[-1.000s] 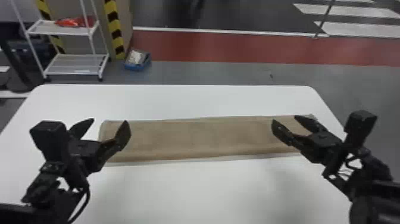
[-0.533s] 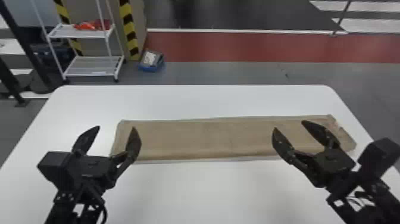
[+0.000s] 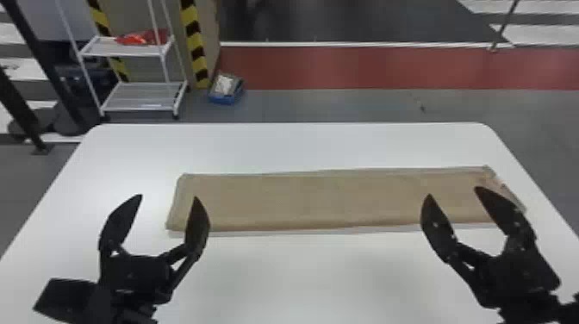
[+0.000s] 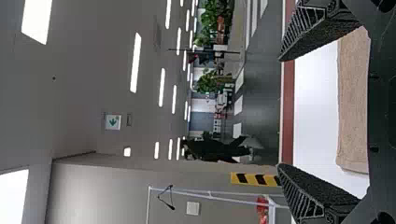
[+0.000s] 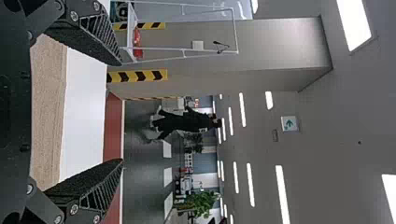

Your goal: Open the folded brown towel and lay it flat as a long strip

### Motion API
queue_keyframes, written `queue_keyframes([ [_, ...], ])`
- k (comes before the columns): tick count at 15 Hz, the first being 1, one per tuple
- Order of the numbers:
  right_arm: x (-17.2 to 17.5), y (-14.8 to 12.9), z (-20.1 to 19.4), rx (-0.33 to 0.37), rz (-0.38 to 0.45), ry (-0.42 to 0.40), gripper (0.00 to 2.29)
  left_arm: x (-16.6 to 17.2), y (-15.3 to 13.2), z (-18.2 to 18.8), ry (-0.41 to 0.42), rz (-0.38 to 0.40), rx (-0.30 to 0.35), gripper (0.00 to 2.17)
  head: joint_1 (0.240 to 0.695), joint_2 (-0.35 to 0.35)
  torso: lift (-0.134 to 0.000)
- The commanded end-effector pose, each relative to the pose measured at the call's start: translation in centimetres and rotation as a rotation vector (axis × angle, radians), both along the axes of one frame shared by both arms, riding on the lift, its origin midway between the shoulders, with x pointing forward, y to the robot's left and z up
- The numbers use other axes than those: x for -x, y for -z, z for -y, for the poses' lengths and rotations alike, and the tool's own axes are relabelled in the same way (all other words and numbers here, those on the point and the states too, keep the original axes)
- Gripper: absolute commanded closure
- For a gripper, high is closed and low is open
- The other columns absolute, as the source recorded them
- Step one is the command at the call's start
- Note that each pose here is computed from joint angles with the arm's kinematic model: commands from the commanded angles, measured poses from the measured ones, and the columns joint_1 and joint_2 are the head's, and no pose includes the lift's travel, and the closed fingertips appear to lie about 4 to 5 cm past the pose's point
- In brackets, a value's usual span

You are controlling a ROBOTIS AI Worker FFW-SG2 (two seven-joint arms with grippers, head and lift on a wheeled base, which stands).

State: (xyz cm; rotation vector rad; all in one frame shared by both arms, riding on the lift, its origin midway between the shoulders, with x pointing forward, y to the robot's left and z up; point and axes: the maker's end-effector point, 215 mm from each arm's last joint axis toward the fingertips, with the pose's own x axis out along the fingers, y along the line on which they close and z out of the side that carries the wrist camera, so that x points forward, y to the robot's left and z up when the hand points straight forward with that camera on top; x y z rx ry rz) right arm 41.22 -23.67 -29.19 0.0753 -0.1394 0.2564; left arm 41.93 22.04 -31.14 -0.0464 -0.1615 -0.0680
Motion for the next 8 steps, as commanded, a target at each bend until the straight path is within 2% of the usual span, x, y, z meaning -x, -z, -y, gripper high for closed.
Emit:
queue_keyframes([
  [1, 0.9, 0.0, 1.4, -0.011, 0.009, 0.025, 0.17, 0.8, -0.1, 0.0, 0.003, -0.004, 0.0, 0.09, 0.695, -0.021, -0.123],
  [6, 1.5, 0.4, 2.2, -0.016, -0.004, 0.049, 0.17, 1.1, -0.4, 0.1, 0.007, -0.012, -0.005, 0.08, 0.695, -0.047, -0.123],
  [7, 1.5, 0.6, 2.3, -0.018, -0.015, 0.05, 0.17, 1.1, -0.2, 0.2, 0.009, -0.025, -0.009, 0.08, 0.695, -0.05, -0.123],
  [8, 1.4, 1.0, 2.5, -0.028, -0.041, 0.056, 0.17, 0.8, 0.9, 0.3, 0.009, -0.076, -0.021, 0.08, 0.695, -0.053, -0.123],
])
